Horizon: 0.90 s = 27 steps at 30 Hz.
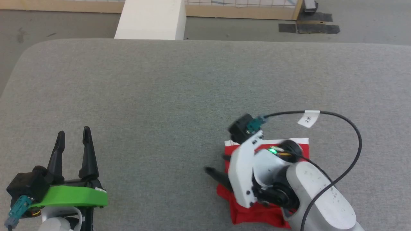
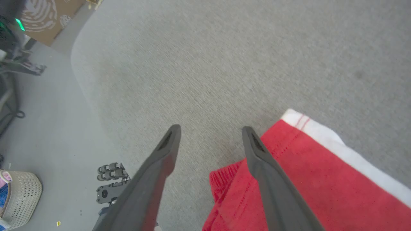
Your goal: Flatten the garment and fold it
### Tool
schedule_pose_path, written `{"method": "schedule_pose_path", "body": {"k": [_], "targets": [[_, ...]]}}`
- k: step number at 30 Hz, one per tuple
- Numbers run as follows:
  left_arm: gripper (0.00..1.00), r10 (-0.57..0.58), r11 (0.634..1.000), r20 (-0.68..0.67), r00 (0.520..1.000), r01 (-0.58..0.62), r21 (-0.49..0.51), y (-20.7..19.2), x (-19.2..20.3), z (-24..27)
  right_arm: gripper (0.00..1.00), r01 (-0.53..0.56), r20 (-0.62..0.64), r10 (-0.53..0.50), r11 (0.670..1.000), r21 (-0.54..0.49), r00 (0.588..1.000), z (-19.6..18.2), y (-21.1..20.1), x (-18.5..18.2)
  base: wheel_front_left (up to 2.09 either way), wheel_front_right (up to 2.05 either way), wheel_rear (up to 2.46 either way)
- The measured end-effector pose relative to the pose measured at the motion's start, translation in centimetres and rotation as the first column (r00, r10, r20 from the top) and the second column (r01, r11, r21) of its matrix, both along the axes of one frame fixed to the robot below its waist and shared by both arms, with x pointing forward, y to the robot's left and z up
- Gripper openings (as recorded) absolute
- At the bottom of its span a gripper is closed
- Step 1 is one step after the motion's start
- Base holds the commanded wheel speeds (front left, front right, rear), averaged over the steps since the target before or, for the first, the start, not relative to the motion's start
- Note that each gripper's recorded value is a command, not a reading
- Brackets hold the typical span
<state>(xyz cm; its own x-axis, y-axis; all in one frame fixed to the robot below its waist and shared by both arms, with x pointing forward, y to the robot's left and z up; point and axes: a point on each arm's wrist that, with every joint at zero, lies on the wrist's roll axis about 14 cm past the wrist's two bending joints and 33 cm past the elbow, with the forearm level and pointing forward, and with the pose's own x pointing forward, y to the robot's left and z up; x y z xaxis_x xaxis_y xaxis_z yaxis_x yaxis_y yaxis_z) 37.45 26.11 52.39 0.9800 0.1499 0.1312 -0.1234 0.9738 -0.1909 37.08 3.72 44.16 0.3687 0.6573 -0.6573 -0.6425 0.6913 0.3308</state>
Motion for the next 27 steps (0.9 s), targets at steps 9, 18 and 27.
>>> {"method": "schedule_pose_path", "body": {"k": [9, 18, 27], "targets": [[1.00, -0.041, 0.999, 0.031, 0.999, 0.041, -0.005, -1.3, 1.4, 0.8, 1.00, 0.153, 0.225, -0.175, 0.982, 0.115, 0.958, 6.5, -3.9, 3.9, 0.00, 0.00, 0.00], [1.00, -0.072, 0.997, 0.046, 0.996, 0.072, -0.001, -2.5, 2.1, 1.2, 1.00, 0.436, 0.164, -0.412, 0.886, -0.156, 0.896, 0.3, -16.0, 1.9, 0.00, 0.00, 0.00], [1.00, -0.029, 1.000, 0.020, 0.999, 0.028, 0.008, -1.2, 1.8, 0.4, 1.00, 0.399, 0.043, -0.403, 0.876, -0.271, 0.914, -5.4, -15.3, -0.7, 0.00, 0.00, 0.00]]}}
